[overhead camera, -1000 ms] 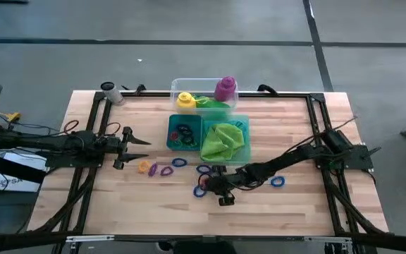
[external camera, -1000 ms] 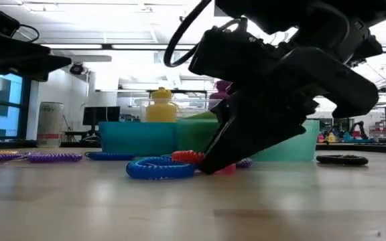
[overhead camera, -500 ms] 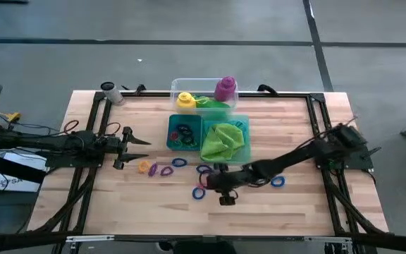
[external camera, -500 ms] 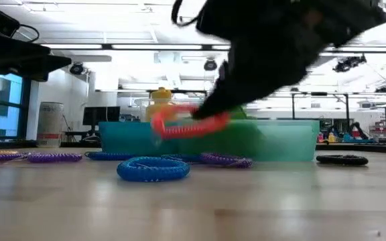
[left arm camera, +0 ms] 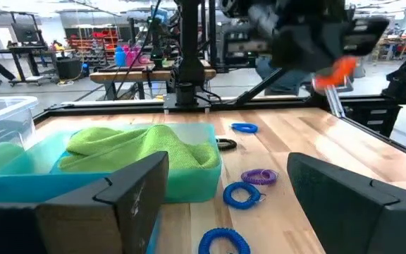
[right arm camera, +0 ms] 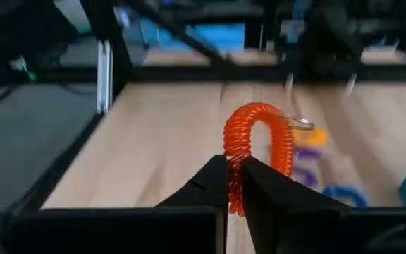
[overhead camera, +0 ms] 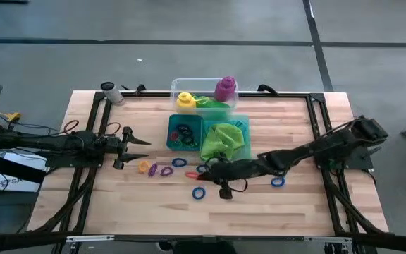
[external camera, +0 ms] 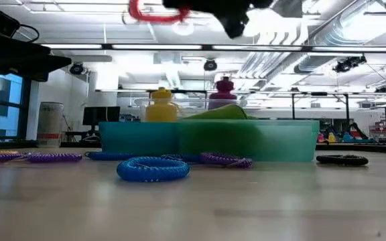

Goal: Pick & Place Sports Items
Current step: Put the orange spring keychain into the transparent bin, then put the blue spring keychain into the blue bin

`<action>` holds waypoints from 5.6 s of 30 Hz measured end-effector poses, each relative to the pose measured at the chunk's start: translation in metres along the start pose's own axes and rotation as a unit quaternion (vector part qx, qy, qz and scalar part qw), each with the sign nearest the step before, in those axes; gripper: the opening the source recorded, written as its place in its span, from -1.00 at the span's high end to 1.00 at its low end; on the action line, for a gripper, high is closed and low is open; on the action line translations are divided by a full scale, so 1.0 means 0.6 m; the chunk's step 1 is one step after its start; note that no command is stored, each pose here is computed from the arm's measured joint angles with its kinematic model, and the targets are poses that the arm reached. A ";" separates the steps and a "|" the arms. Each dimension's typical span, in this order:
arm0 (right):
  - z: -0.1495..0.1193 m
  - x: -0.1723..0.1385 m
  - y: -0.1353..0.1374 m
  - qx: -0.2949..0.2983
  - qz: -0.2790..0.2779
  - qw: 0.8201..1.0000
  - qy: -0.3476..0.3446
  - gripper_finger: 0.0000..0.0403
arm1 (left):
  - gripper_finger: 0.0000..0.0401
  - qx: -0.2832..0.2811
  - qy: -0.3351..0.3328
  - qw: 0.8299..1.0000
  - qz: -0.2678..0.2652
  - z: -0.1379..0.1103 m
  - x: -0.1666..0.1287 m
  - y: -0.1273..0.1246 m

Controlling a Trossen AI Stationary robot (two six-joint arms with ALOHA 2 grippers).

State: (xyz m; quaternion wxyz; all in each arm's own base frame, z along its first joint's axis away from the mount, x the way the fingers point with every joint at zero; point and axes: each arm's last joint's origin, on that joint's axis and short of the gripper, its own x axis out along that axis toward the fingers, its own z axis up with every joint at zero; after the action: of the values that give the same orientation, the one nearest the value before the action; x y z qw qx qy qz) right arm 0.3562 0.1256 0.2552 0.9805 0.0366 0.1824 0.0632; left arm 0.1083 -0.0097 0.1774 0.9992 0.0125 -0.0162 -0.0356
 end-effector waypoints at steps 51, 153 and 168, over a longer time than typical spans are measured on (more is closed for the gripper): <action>-0.097 0.128 -0.308 0.094 -0.172 0.979 -0.065 0.95 | -0.18 0.000 0.000 1.000 0.000 0.000 0.000 0.000; -0.186 0.142 -0.033 -0.028 0.079 0.985 0.151 0.27 | -0.18 0.000 0.000 1.000 0.000 0.000 0.000 0.000; -0.229 0.160 -0.036 -0.033 0.077 0.980 0.179 0.78 | -0.18 0.000 0.000 1.000 0.000 0.000 0.000 0.000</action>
State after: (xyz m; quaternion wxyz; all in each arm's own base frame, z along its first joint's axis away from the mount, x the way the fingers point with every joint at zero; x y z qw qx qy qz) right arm 0.3977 0.1238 0.0912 0.9249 0.0060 0.3493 0.1498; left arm 0.1083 -0.0097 0.1774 0.9992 0.0123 -0.0160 -0.0354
